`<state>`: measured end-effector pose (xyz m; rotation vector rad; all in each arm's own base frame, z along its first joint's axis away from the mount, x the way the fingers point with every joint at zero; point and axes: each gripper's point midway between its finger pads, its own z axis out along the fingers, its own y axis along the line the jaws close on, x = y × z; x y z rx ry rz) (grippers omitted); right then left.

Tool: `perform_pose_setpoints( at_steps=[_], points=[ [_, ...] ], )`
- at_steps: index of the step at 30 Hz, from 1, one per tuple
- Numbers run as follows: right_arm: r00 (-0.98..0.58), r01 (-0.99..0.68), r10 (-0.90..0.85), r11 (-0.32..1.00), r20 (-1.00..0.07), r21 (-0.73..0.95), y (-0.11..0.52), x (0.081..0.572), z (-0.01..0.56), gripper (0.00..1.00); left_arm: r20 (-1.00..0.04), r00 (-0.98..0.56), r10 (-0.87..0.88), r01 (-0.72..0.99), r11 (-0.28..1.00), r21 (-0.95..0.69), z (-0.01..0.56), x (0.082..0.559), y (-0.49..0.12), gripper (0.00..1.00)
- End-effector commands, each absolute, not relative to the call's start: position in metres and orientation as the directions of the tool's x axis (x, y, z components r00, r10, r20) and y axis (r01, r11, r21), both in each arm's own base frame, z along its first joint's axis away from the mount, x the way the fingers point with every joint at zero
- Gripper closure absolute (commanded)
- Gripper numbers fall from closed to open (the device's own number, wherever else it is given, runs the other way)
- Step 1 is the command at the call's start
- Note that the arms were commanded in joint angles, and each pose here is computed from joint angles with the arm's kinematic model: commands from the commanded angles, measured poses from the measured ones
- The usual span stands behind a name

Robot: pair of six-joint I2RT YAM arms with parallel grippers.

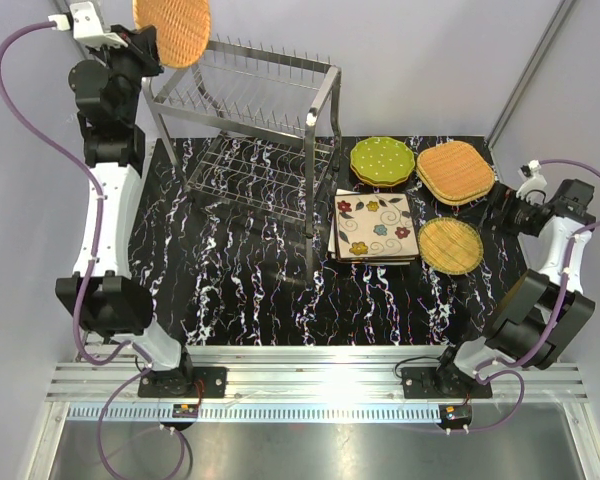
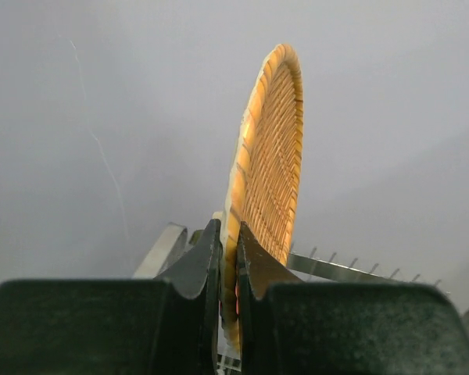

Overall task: Unload the plates from the dish rack
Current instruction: Pass the plate from the left arm to the right

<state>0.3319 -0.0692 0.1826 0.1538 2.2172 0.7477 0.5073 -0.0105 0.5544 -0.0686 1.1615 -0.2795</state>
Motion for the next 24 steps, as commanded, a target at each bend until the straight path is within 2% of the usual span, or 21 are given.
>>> perform_pose_setpoints(
  at_steps=[1,9,14,21,24],
  points=[
    [-0.639,-0.18,0.254,0.868,-0.726,0.462,-0.078,0.336,0.213,0.0,-0.785,0.489,-0.38,0.343,0.911,-0.227,0.618,0.452,-0.034,1.0],
    [-0.587,-0.268,0.166,0.884,-0.792,0.383,-0.07,0.346,0.249,0.0,-0.761,0.296,-0.578,0.604,0.73,-0.32,0.612,0.403,-0.083,1.0],
    [-0.553,-0.361,0.09,0.87,-0.829,0.335,-0.05,0.349,0.268,0.0,-0.732,0.133,-0.669,0.679,0.599,-0.424,0.586,0.377,-0.104,1.0],
    [-0.473,-0.532,0.027,0.788,-0.881,0.31,-0.003,0.354,0.301,0.0,-0.776,-0.046,-0.629,0.773,0.469,-0.427,0.549,0.33,-0.148,1.0],
    [-0.448,-0.627,0.028,0.702,-0.894,0.336,0.028,0.348,0.319,0.0,-0.791,-0.093,-0.604,0.801,0.427,-0.421,0.536,0.311,-0.162,1.0]
  ],
)
